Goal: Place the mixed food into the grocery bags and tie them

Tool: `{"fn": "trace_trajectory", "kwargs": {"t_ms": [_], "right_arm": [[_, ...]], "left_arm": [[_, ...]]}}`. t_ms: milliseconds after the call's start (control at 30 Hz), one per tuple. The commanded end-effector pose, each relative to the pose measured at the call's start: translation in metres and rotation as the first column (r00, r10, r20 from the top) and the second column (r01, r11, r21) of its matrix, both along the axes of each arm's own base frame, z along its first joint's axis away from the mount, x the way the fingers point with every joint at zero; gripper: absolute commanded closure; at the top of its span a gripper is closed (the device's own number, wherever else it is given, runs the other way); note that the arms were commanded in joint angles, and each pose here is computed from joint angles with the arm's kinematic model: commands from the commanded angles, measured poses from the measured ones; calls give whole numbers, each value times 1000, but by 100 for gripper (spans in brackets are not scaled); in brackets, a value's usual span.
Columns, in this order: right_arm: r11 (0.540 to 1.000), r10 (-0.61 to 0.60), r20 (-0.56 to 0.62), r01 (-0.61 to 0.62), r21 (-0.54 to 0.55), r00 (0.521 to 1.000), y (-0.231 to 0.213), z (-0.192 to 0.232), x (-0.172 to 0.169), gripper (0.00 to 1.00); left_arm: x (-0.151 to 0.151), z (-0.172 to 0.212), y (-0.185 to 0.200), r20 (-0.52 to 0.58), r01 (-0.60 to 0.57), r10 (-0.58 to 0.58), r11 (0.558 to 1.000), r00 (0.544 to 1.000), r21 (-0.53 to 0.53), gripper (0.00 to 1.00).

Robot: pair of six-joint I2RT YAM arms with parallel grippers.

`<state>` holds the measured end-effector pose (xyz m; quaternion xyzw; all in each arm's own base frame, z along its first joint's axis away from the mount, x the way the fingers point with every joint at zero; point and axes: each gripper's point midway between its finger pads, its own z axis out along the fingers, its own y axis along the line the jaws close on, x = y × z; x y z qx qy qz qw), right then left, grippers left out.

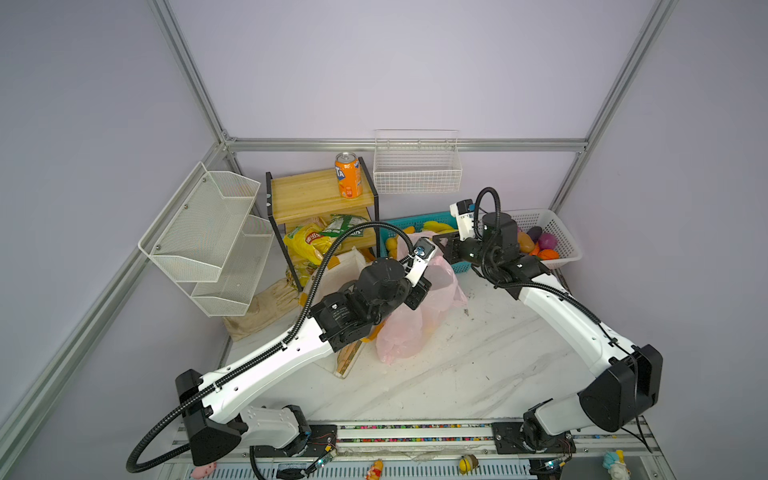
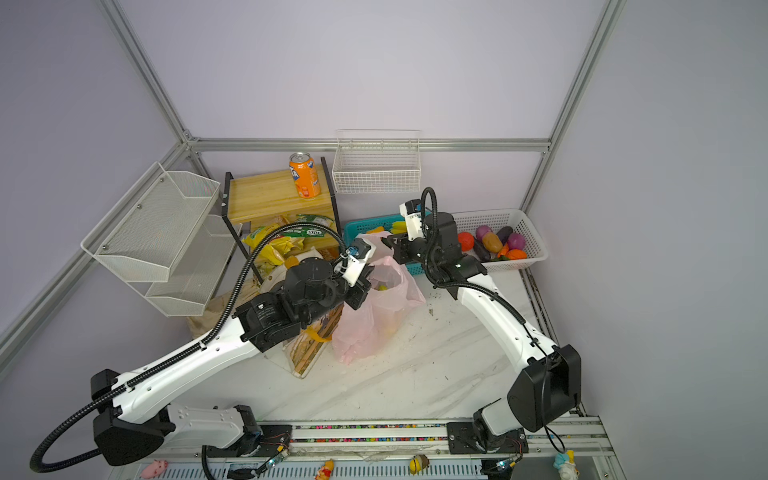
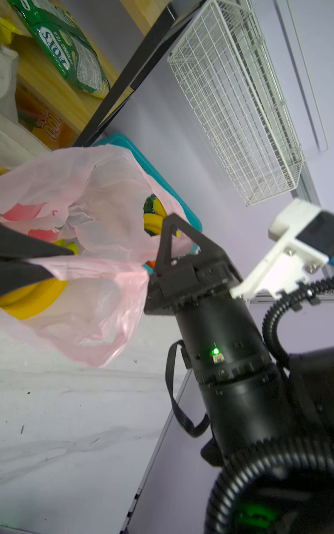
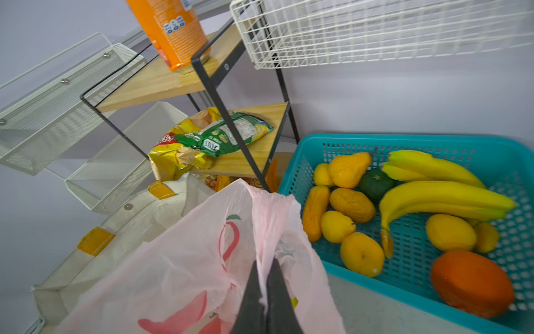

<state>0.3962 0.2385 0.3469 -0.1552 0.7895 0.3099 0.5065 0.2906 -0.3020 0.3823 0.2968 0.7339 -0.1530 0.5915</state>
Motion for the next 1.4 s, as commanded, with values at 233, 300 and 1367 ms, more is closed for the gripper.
{"fn": "trace_trajectory", "kwargs": {"t_ms": [233,300,1367], "right_arm": [[978,-194,161,204,-52,968,-80,66,-72,100],[979,-184,178,196,-53,967,-84,72,-86,100],[944,-320,111,326,-44,941,-102,32,-72,100]], "left_arm": [[18,46,14,-46,111,-141,910,989,-400,100],[25,51,14,-55,123,-165,886,985,-447,100],[34,42,30,-121,42,-107,892,987,-451,27]]}}
